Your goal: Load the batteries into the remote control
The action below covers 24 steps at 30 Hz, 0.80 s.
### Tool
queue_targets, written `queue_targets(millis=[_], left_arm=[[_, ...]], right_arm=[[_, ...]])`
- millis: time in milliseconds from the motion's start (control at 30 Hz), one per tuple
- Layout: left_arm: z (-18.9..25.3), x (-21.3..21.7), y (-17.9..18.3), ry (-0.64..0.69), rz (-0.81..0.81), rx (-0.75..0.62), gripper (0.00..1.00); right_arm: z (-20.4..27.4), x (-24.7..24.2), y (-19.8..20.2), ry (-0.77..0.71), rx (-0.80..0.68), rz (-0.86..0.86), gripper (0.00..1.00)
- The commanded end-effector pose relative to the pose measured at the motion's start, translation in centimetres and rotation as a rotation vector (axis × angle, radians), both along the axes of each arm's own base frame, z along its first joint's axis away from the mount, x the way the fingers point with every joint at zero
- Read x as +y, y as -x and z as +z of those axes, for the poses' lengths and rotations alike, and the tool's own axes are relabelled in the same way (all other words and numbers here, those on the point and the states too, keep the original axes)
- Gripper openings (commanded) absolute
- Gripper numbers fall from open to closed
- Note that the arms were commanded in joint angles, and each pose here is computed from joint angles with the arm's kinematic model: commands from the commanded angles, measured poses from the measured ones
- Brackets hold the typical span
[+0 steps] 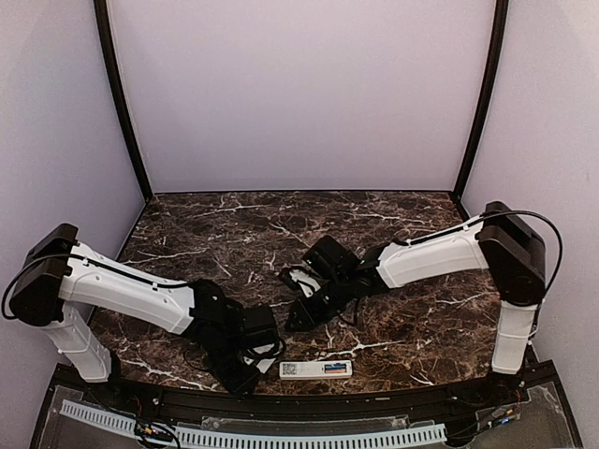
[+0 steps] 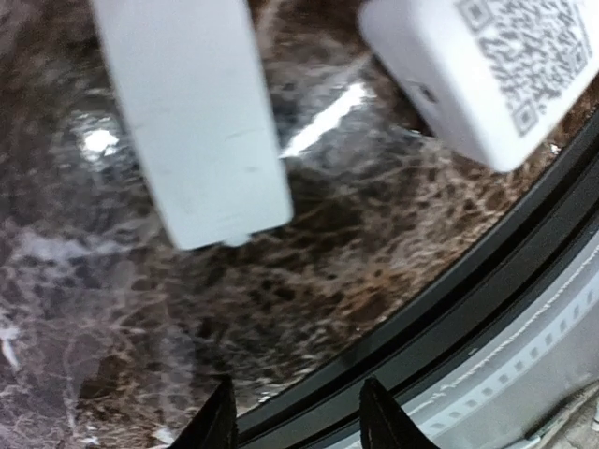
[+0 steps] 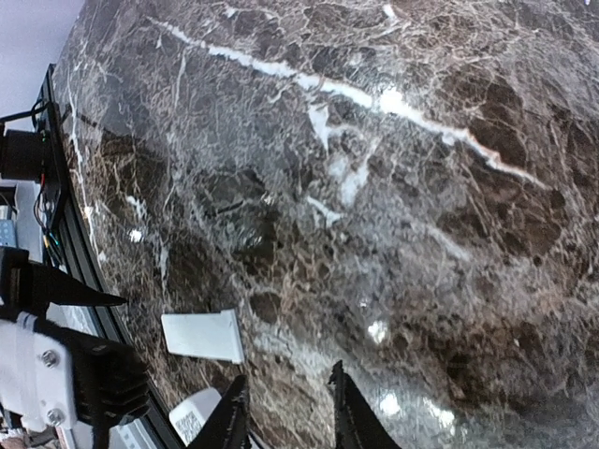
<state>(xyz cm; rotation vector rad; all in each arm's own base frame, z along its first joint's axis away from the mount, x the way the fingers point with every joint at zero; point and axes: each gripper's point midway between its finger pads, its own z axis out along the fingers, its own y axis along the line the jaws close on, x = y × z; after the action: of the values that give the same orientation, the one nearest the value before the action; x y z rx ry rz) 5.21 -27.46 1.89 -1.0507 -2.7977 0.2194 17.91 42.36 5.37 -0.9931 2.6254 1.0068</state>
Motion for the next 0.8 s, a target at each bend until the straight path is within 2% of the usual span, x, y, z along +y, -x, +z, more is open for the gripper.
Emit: queue_targets(millis=[0,67,267,400,567,767], left_arm=[[0.7,1.8,-2.9,0.002,0.046,-0.21,0.45],[1.1,1.8,-3.7,0.044,0.048,-0.273,0.43],[0.9,2.2,-3.5,0.051,-0.026,-0.301,0.42],[0.8,1.9,-3.2,0.028,-0.081,-0.322,0.46],[0.6,1.0,-2.2,0.026,-0.155,-0.337,0.57],[0.9,-0.8,-1.4,0.057,-0.206,-0.355,0.62]], right_arm=[[-1.6,2.1,0.5,-0.012,0.038,0.024,0.25],[-2.4,2.4,1.6,-0.012,0.069,0.037,0.25],[-5.1,3.7,4.8,0.029,0.145,0.109,0.21],[-5.9,3.9,6.8,0.058,0.179,0.14,0.16],[-5.9,3.2,8.5,0.081,0.204,0.14,0.16],[-5.2,3.3,9.4,0.074,0.217,0.135,0.16]])
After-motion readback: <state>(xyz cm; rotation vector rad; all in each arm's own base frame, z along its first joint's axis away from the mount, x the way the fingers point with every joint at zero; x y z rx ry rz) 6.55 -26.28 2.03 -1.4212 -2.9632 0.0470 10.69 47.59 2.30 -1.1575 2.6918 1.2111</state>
